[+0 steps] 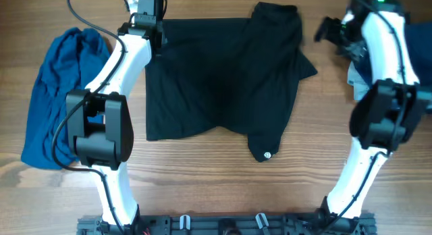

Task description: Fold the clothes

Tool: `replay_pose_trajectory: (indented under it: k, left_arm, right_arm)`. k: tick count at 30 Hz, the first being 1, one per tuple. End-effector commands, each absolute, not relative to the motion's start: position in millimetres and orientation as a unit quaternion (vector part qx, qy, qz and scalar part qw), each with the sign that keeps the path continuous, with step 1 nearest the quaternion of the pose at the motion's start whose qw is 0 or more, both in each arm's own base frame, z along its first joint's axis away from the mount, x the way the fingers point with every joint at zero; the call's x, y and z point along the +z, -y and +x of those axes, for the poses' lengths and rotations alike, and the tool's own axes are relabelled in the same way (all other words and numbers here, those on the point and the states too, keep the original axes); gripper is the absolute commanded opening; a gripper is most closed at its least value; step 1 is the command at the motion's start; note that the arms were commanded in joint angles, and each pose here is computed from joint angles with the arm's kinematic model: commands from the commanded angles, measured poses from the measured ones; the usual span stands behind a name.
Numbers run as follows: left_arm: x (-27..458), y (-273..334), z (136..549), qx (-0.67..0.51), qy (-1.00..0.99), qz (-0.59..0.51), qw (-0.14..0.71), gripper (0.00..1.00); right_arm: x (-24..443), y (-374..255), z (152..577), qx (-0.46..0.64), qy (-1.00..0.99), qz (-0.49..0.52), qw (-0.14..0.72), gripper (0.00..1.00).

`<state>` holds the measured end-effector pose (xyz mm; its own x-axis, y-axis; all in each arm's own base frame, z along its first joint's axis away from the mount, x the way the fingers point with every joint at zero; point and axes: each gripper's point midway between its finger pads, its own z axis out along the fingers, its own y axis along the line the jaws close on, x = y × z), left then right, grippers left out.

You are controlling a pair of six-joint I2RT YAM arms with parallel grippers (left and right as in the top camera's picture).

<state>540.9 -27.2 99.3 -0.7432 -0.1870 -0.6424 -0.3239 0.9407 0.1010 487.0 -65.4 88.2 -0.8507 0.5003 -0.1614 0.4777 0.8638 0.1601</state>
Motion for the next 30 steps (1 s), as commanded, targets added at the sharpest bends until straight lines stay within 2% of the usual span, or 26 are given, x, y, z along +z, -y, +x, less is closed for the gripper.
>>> replay_pose_trajectory:
  k: [1,4,8,14,19,25,28,29,30]
  left_arm:
    - [94.4,27.6,541.6,0.097,-0.931,-0.134,0.324,0.64]
    - [94.5,27.6,541.6,0.097,-0.931,-0.134,0.324,0.66]
    - [93.0,27.3,539.5,0.098,-0.933,-0.134,0.32,0.7]
    - [89.0,28.2,534.4,0.097,-0.938,-0.13,0.307,0.7]
    - [87.2,27.7,531.5,0.099,-0.94,-0.129,0.3,0.7]
    - [85.0,27.1,527.7,0.102,-0.943,-0.128,0.291,0.7]
    - [84.8,27.1,527.5,0.102,-0.943,-0.128,0.291,0.7]
    - [84.9,27.1,527.6,0.102,-0.943,-0.128,0.291,0.7]
    - [84.9,27.0,527.6,0.102,-0.943,-0.128,0.291,0.7]
  right_arm:
    - [89.5,53.8,474.8,0.077,-0.958,0.264,0.078,0.91]
    - [79.1,41.9,473.1,0.089,-0.963,0.243,0.071,0.7]
    - [62.3,24.7,464.2,0.116,-0.968,0.216,0.049,0.53]
    - [43.2,3.5,463.9,0.173,-0.973,0.143,0.056,0.53]
    - [27.8,2.7,463.6,0.169,-0.978,0.103,0.069,0.49]
    - [16.1,3.1,463.8,0.165,-0.98,0.077,0.08,0.48]
    - [13.2,9.2,462.4,0.147,-0.983,0.079,0.079,0.26]
    - [13.0,11.5,463.1,0.14,-0.984,0.08,0.08,0.16]
    - [13.3,12.7,463.5,0.137,-0.984,0.079,0.081,0.11]
